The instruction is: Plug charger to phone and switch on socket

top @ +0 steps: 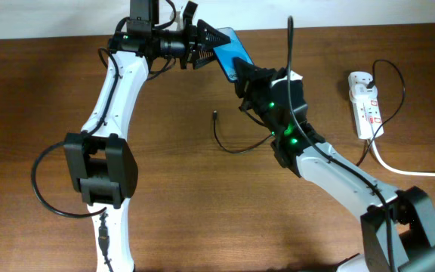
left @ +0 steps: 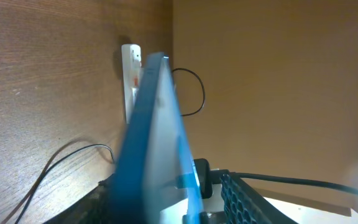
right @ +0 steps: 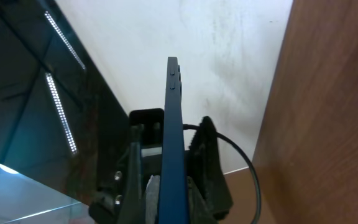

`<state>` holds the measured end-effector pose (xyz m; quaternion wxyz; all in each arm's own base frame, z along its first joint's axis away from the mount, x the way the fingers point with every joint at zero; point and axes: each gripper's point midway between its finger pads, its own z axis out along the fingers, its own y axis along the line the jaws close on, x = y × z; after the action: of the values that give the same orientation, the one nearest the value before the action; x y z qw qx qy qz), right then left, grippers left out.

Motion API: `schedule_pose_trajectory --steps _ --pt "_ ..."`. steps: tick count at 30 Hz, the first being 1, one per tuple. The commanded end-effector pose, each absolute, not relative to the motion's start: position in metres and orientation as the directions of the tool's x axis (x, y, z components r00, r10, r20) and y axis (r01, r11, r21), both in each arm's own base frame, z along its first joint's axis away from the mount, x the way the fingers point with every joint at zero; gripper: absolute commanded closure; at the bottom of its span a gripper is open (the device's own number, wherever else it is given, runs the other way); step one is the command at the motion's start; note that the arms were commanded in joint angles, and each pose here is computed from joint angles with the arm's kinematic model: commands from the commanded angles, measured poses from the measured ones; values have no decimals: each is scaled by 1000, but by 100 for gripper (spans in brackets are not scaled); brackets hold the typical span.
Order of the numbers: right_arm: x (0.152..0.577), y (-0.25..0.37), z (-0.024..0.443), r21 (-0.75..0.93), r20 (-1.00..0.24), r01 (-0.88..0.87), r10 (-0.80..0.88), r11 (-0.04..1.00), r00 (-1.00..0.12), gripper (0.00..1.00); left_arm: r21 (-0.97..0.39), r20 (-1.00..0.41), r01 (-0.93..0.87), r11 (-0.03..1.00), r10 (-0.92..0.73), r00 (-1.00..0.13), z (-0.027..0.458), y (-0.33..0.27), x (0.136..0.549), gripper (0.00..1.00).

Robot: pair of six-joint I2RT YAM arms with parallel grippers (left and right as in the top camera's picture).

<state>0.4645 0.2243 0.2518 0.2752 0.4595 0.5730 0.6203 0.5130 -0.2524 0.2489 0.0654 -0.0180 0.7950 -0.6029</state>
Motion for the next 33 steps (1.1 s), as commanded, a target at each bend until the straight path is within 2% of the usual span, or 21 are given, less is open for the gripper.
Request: schedule_pose_trajectory --steps 1,9,13,18,19,20,26,30,33 --pt "467 230 270 968 250 143 866 -208 -432 96 -957 -107 70 281 -118 -987 259 -255 513 48" --pt "467 231 269 967 250 146 867 -206 -431 96 -956 -108 78 284 -91 -990 258 -272 505 58" --pt "467 231 267 967 250 154 868 -203 -429 96 -954 -102 69 293 -102 -989 257 -272 506 74" --pt "466 231 258 965 250 186 872 -187 -420 96 -950 -76 29 312 -139 -987 253 -270 511 78" --pt "466 231 258 965 250 186 872 -187 -420 96 -950 -70 22 312 -142 -987 253 -270 512 85" --pt "466 231 258 965 250 186 872 -187 -420 96 -949 -62 13 314 -149 -987 252 -269 512 98" --pt "466 231 258 965 250 186 872 -187 -420 95 -950 -50 -1 313 -153 -987 252 -269 512 100" --pt "467 230 258 965 250 185 873 -187 -419 74 -949 -51 -1 315 -158 -986 252 -268 513 100" --pt "467 228 251 965 238 205 879 -166 -413 51 -949 -51 -6 315 -173 -984 252 -260 517 100"
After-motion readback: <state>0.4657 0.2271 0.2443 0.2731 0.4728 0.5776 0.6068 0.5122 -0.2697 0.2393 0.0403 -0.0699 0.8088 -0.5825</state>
